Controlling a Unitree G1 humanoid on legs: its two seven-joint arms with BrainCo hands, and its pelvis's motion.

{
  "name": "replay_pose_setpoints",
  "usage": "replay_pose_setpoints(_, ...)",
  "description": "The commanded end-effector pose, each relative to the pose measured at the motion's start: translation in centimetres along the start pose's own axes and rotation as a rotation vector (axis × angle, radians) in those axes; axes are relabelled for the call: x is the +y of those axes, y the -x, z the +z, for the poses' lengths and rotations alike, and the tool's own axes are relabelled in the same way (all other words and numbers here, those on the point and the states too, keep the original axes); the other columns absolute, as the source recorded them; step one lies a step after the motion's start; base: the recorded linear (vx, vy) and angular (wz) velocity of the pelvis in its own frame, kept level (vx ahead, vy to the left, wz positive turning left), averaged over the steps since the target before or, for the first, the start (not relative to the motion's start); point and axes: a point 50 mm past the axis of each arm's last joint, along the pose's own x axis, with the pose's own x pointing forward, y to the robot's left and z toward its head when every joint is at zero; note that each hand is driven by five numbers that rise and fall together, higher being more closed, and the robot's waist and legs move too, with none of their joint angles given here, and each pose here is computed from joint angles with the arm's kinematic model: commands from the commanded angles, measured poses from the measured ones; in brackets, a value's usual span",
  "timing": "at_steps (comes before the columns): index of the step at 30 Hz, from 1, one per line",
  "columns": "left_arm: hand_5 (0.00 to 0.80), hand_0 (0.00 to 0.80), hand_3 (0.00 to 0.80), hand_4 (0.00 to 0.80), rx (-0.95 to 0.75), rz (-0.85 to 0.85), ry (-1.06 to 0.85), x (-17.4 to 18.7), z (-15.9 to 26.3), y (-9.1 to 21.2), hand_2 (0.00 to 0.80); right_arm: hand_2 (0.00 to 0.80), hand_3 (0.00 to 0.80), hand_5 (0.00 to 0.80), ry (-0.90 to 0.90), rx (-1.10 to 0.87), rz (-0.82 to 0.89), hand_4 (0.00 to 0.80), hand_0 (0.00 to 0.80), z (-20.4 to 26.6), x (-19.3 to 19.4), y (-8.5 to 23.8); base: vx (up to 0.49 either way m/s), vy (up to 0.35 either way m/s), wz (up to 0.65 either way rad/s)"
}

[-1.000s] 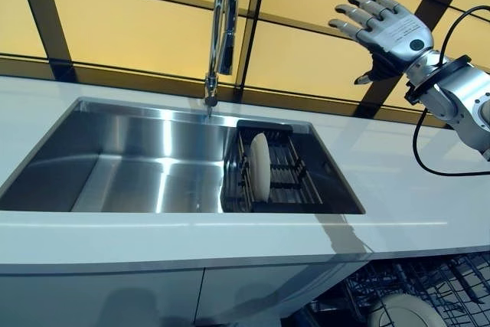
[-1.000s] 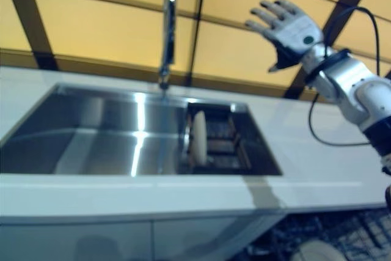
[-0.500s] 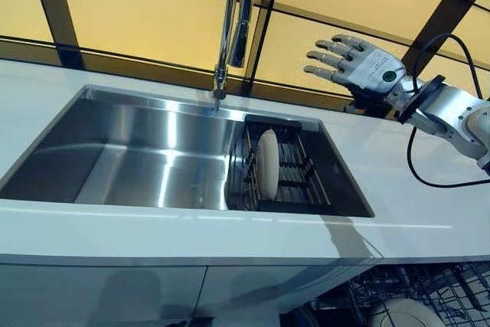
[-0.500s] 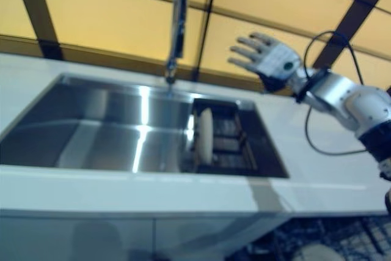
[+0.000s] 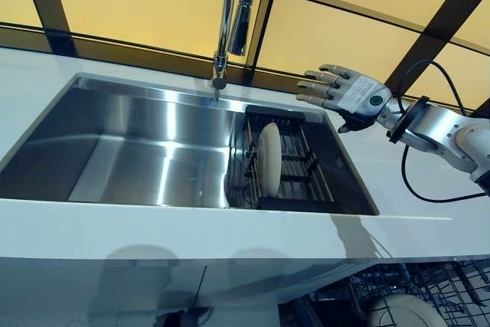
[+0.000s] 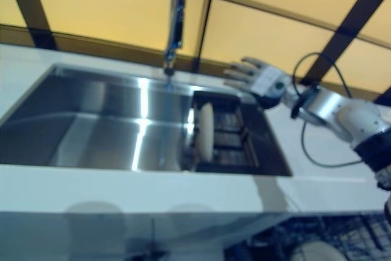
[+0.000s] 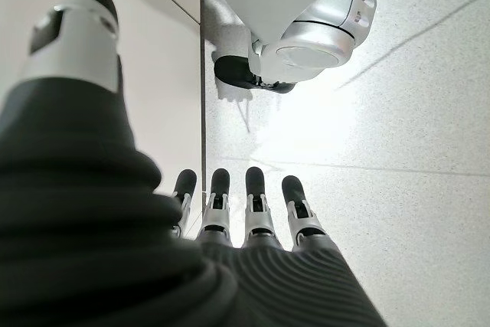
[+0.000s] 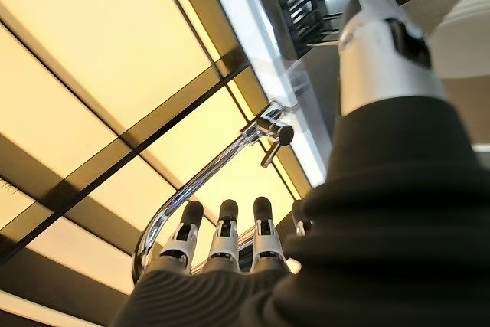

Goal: Take plates into dishwasher

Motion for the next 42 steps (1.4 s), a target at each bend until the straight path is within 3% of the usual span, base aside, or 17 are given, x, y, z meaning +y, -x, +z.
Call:
replay_pose_setpoints(1,0.0,0.0,0.0,0.0,-0.053,-0.029,0.002,-0.7,1.8,-0.2,0.0,0.0,0.0,0.0,0.022,0.071,-0.028,0.0,0.0,-1.3,-0.9,0.5,0.0,0.0,0.0)
replay_pose_setpoints(42,0.0,0.0,0.0,0.0,-0.052,-0.025,0.01,-0.7,2.1,-0.2,0.0,0.0,0.0,0.0,-0.047,0.025,-0.122,0.0,0.0,0.8,-2.5,-2.0,0.001,0.0,0.01)
